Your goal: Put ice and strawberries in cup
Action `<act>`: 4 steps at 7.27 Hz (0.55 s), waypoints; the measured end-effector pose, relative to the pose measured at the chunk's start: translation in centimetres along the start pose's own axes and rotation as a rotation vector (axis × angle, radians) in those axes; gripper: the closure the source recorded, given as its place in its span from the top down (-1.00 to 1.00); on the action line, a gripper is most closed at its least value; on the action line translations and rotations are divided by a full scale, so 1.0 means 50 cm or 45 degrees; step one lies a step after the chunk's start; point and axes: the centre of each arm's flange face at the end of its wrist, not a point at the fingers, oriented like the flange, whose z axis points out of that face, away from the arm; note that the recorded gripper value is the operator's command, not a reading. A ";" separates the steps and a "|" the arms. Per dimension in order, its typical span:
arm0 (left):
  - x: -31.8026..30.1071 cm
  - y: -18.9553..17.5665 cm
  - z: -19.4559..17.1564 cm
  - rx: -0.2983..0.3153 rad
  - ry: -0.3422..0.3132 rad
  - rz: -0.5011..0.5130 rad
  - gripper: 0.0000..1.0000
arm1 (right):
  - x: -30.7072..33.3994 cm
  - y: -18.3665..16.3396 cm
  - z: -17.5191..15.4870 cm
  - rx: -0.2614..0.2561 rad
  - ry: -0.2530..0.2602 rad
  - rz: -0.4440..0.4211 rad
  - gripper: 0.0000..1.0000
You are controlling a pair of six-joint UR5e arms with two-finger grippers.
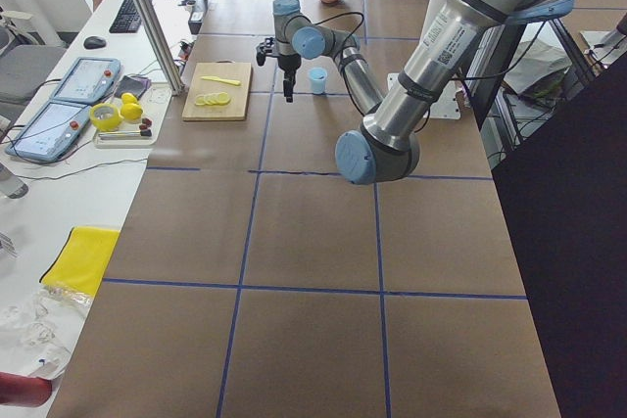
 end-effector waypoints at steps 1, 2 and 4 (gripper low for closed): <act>-0.088 -0.021 -0.038 -0.025 -0.025 0.026 1.00 | 0.016 0.012 -0.011 0.015 -0.004 0.012 1.00; -0.195 -0.046 -0.068 -0.056 -0.035 0.047 1.00 | 0.028 0.029 -0.017 0.022 0.000 0.033 1.00; -0.477 -0.079 -0.099 -0.100 -0.046 0.125 1.00 | 0.037 0.049 -0.018 0.022 0.004 0.055 1.00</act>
